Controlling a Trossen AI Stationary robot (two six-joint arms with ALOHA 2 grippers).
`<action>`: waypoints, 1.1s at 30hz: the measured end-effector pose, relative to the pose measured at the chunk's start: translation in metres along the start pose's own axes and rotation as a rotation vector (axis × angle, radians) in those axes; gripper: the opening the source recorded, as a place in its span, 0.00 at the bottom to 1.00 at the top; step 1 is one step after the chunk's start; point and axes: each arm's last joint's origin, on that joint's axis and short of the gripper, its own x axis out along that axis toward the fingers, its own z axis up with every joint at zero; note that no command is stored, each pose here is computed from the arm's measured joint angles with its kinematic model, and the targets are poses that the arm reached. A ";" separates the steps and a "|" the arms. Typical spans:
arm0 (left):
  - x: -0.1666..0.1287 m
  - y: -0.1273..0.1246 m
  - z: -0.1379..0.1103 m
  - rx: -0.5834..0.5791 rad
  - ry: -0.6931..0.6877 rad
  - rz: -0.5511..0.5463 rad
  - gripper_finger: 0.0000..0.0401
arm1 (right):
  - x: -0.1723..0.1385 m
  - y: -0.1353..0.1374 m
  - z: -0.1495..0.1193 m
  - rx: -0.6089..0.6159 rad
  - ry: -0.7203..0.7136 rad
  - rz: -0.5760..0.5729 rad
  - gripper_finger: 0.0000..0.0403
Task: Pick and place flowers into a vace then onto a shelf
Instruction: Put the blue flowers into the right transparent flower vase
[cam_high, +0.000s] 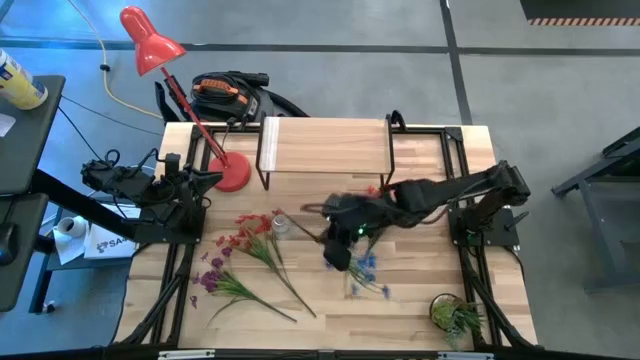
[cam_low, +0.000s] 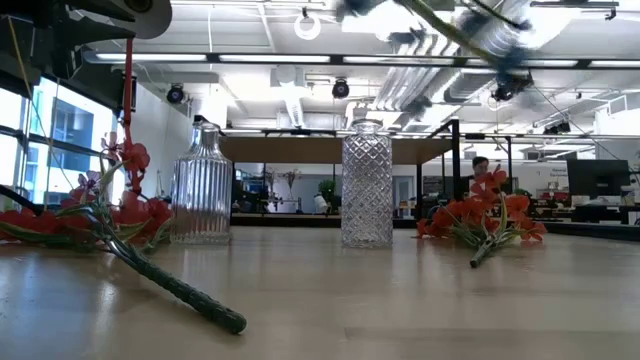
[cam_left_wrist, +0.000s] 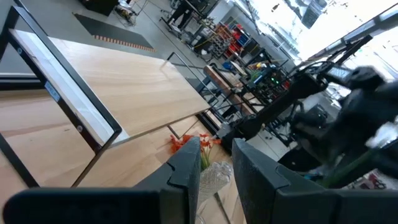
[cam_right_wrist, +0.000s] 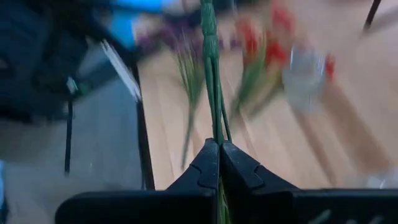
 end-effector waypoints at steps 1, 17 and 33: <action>0.000 0.000 0.000 0.000 0.006 -0.005 0.32 | -0.008 0.005 0.009 -0.014 -0.051 0.002 0.00; 0.000 -0.001 -0.001 0.000 0.045 -0.042 0.32 | -0.132 0.035 0.048 -0.597 -0.485 -0.874 0.00; 0.000 -0.001 -0.001 -0.009 0.044 -0.041 0.32 | -0.070 -0.031 0.027 -1.406 0.449 -1.433 0.00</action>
